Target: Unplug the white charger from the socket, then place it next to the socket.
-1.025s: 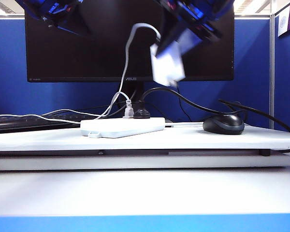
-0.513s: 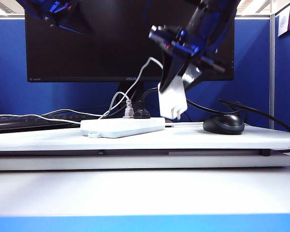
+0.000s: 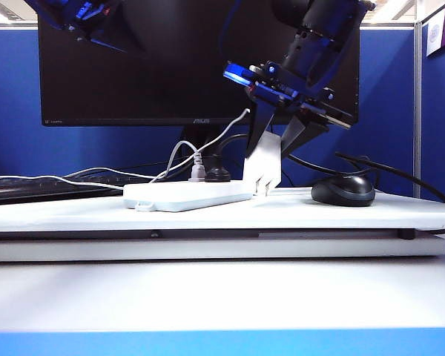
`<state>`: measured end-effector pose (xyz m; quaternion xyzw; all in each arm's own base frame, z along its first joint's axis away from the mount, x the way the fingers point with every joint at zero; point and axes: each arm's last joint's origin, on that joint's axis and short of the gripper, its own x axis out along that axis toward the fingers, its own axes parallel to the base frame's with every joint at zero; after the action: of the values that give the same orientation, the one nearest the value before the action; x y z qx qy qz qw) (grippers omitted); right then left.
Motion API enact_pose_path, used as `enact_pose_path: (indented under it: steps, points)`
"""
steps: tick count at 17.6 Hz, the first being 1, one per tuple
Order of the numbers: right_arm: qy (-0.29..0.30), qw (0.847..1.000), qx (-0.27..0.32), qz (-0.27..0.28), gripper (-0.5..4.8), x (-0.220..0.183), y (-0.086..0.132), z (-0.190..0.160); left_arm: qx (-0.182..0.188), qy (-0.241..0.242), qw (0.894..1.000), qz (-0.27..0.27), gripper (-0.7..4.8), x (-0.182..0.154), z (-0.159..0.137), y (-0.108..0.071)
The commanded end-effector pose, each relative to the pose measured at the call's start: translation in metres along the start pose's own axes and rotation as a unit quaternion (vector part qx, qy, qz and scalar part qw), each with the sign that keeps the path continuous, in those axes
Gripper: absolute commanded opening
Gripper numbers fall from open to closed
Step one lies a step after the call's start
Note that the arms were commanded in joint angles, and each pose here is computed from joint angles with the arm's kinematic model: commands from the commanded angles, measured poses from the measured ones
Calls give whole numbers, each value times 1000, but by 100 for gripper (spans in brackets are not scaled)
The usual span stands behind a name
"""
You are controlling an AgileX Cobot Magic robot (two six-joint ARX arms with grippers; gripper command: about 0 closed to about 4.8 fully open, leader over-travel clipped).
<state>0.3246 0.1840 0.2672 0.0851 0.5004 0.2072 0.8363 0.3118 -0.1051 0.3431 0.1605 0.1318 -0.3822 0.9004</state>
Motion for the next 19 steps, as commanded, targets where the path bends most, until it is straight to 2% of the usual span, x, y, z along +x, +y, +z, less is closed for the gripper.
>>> enact_pose_path:
  steps: [1, 6, 7, 9, 10, 11, 17, 19]
  points:
    - [1, 998, 54, 15, -1, 2, 1, 2, 1, -6, 1000, -2, -6, -1, 2, 0]
    - [12, 996, 83, 33, 3, 8, 1, 2, 0, -4, 1000, -2, -6, -1, 2, 0]
    - [10, 996, 76, 43, 37, 8, 2, 3, -1, -2, 1000, -3, -6, -1, 2, -1]
    - [7, 996, 70, 57, 171, 8, 4, 4, -2, 1, 1000, -4, -6, -1, 1, -1]
    - [4, 996, 69, 59, 294, 8, 4, 5, -3, 3, 1000, -5, -6, -1, 1, -1]
    - [4, 996, 69, 59, 338, 7, 4, 5, -5, 5, 1000, -6, -6, -1, 0, -1]
    - [16, 997, 64, 45, 338, -3, 4, 0, -5, 6, 1000, -7, -6, -1, 0, -1]
    - [4, 999, 41, 5, 338, -14, 3, -1, -5, 6, 1000, -7, -6, -1, 0, -1]
